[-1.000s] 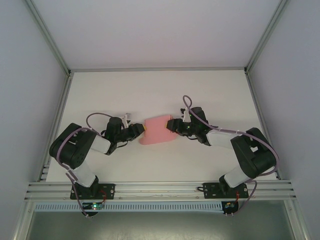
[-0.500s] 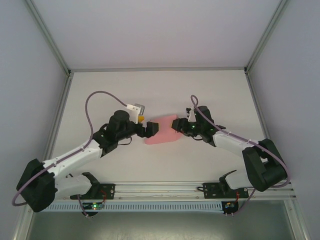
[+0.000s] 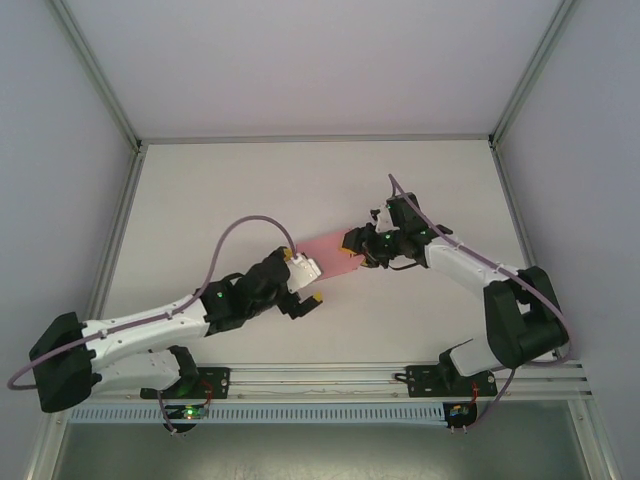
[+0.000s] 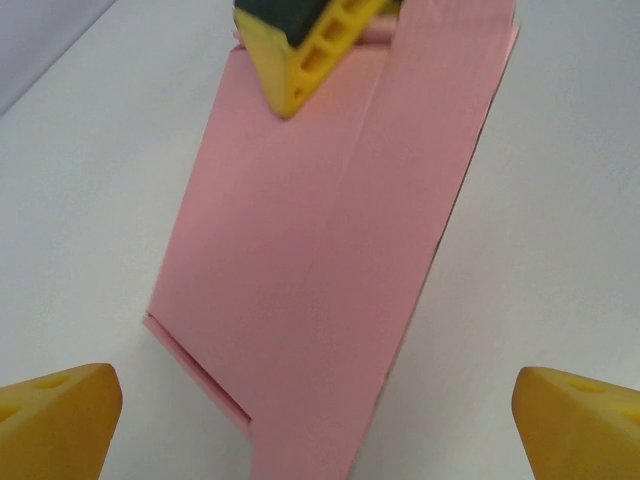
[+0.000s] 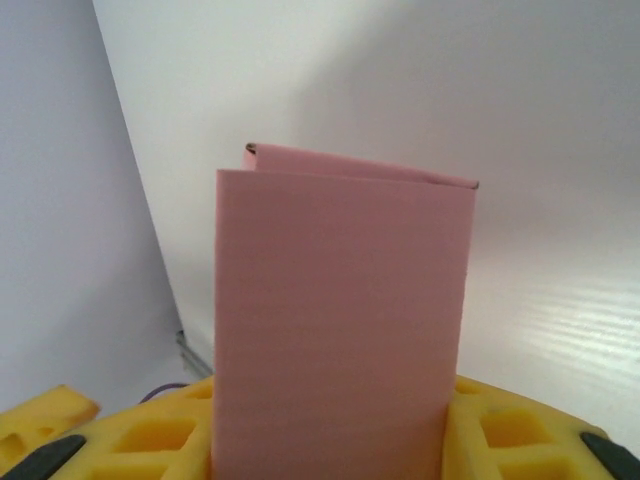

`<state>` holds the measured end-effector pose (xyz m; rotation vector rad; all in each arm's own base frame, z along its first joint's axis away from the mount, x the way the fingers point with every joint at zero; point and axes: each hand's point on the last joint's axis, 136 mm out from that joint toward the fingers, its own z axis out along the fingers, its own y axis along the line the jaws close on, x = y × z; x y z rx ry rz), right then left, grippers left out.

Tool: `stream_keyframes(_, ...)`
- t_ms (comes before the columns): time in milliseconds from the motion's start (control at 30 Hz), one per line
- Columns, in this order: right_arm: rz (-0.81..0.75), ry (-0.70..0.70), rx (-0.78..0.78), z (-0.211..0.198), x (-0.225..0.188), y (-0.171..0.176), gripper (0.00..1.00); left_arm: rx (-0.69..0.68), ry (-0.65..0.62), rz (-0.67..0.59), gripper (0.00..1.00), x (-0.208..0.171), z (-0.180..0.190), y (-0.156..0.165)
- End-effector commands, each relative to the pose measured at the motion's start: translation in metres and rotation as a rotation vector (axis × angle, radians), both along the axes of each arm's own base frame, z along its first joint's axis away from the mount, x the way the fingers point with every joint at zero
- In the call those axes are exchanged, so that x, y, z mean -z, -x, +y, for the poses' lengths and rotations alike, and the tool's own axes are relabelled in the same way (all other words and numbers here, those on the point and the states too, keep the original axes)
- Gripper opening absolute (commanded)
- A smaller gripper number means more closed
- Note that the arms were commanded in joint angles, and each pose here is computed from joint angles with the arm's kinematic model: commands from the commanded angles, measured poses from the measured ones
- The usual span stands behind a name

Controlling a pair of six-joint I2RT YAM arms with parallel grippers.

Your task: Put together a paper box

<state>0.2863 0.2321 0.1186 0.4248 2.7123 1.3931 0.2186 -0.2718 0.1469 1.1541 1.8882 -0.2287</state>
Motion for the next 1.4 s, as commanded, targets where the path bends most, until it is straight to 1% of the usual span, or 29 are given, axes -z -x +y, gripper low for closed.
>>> stream_keyframes(0,0.195,-0.084,-0.035,0.009,-0.002,0.019,0.34,-0.017,-0.185,-0.173,1.00,0.004,0.007,-0.016)
stream_keyframes(133,0.271,-0.089,-0.036,0.010,0.009,0.023,0.35,-0.068,-0.299,-0.279,1.00,0.011,0.007,-0.032)
stream_keyframes(200,0.289,-0.098,-0.037,0.011,0.010,0.024,0.41,-0.076,-0.347,-0.290,1.00,0.019,0.008,-0.036)
stream_keyframes(267,0.297,-0.106,-0.038,0.011,0.009,0.025,0.37,-0.068,-0.380,-0.282,1.00,0.026,0.007,-0.035)
stream_keyframes(300,0.304,-0.109,-0.033,0.011,0.009,0.025,0.37,-0.067,-0.387,-0.290,1.00,0.027,0.006,-0.036)
stream_keyframes(400,0.307,-0.124,-0.020,0.011,0.007,0.025,0.40,-0.063,-0.390,-0.289,1.00,0.031,0.003,-0.037)
stream_keyframes(467,0.310,-0.148,-0.015,0.013,0.004,0.025,0.38,-0.043,-0.379,-0.268,1.00,0.034,0.000,-0.035)
stream_keyframes(533,0.306,-0.174,-0.002,0.014,0.000,0.024,0.32,-0.034,-0.367,-0.252,1.00,0.036,-0.003,-0.032)
stream_keyframes(633,0.295,-0.189,-0.004,0.015,-0.006,0.024,0.30,-0.024,-0.360,-0.238,1.00,0.040,-0.003,-0.029)
stream_keyframes(733,0.287,-0.186,0.004,0.013,-0.008,0.022,0.30,-0.014,-0.351,-0.210,1.00,0.040,-0.004,-0.025)
stream_keyframes(900,0.290,-0.185,0.018,0.008,-0.006,0.018,0.29,-0.001,-0.323,-0.219,1.00,0.034,-0.005,-0.021)
stream_keyframes(1033,0.285,-0.195,-0.013,0.013,-0.011,0.025,0.28,-0.008,-0.318,-0.241,1.00,0.030,-0.006,-0.023)
stream_keyframes(1233,0.299,-0.206,-0.020,0.013,-0.016,0.030,0.30,-0.032,-0.316,-0.305,0.86,0.021,-0.002,-0.030)
stream_keyframes(1300,0.299,-0.207,-0.022,0.013,-0.017,0.032,0.32,-0.042,-0.302,-0.318,0.79,0.016,-0.001,-0.031)
stream_keyframes(1367,0.301,-0.204,-0.029,0.012,-0.017,0.034,0.33,-0.041,-0.280,-0.323,0.68,0.012,-0.002,-0.029)
